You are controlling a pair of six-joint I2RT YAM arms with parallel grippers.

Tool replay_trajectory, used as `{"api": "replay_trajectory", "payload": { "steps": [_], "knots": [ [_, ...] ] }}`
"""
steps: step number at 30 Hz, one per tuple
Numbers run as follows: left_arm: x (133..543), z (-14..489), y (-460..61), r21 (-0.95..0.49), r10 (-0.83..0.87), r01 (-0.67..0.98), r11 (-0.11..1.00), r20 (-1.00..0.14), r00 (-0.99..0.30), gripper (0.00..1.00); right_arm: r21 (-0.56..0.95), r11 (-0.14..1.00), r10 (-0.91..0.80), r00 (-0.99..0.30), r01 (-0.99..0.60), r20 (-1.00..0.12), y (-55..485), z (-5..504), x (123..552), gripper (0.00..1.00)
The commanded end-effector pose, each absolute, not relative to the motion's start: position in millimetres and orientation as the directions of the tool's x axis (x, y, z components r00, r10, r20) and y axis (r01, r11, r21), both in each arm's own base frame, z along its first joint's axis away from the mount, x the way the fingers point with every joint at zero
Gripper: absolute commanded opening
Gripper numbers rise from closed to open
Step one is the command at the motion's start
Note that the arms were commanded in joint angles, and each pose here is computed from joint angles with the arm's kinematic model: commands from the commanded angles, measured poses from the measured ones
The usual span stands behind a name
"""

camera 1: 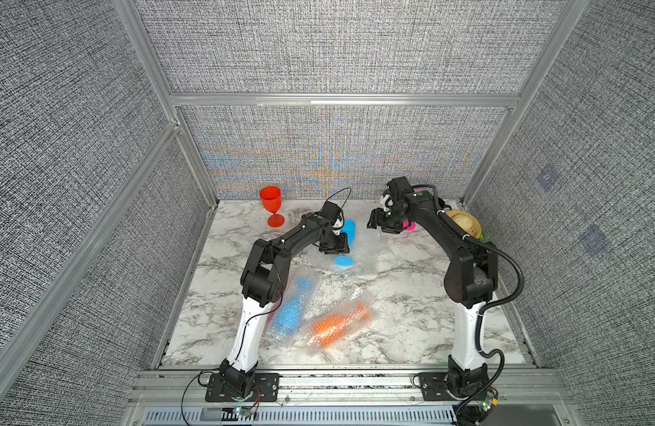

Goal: Unpack wine glasses from bubble wrap
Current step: Pick up the wine glass from the bubble wrap.

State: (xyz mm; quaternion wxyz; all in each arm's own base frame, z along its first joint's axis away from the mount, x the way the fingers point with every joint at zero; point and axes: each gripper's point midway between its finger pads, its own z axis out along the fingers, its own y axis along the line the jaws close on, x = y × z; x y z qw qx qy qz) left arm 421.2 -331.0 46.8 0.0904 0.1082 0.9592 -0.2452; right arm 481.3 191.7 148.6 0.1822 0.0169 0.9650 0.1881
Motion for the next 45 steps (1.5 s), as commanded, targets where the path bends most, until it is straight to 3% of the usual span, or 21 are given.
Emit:
{"api": "replay_trajectory", "payload": {
  "steps": [1,5,11,24,27,29,32,39,45],
  "knots": [
    [421,34,-331,-0.45,0.159,0.238,0.861,-0.206,-0.965,0.34,0.397,0.917,0.112,-0.927,-0.043,-0.359,196,157,483,0.65],
    [422,31,-336,-0.475,0.15,0.232,0.849,-0.204,-0.967,0.2,0.407,0.912,0.113,-0.927,-0.045,-0.357,197,158,482,0.64],
    [427,69,-337,-0.489,0.156,0.284,0.825,-0.286,-0.945,0.04,0.417,0.907,0.111,-0.921,-0.06,-0.374,197,170,477,0.63],
    [438,134,-321,-0.474,0.136,0.415,0.776,-0.517,-0.845,0.0,0.49,0.868,0.148,-0.899,-0.081,-0.412,195,211,468,0.63],
    [440,154,-320,-0.429,0.116,0.517,0.74,-0.676,-0.728,0.0,0.543,0.837,0.191,-0.893,-0.069,-0.408,192,229,468,0.63],
    [439,175,-318,-0.33,0.102,0.608,0.722,-0.819,-0.565,0.0,0.6,0.799,0.238,-0.893,-0.044,-0.383,190,242,468,0.61],
    [429,193,-314,-0.124,0.145,0.705,0.699,-0.94,-0.31,0.0,0.684,0.729,0.274,-0.903,-0.03,-0.332,195,259,464,0.57],
    [412,192,-314,0.123,0.253,0.778,0.616,-0.966,-0.047,0.0,0.783,0.582,0.166,-0.911,-0.218,-0.377,220,308,444,0.55],
    [400,190,-310,0.25,0.262,0.769,0.588,-0.959,0.111,0.0,0.722,0.635,0.066,-0.912,-0.274,-0.405,217,305,429,0.52]
  ]
}}
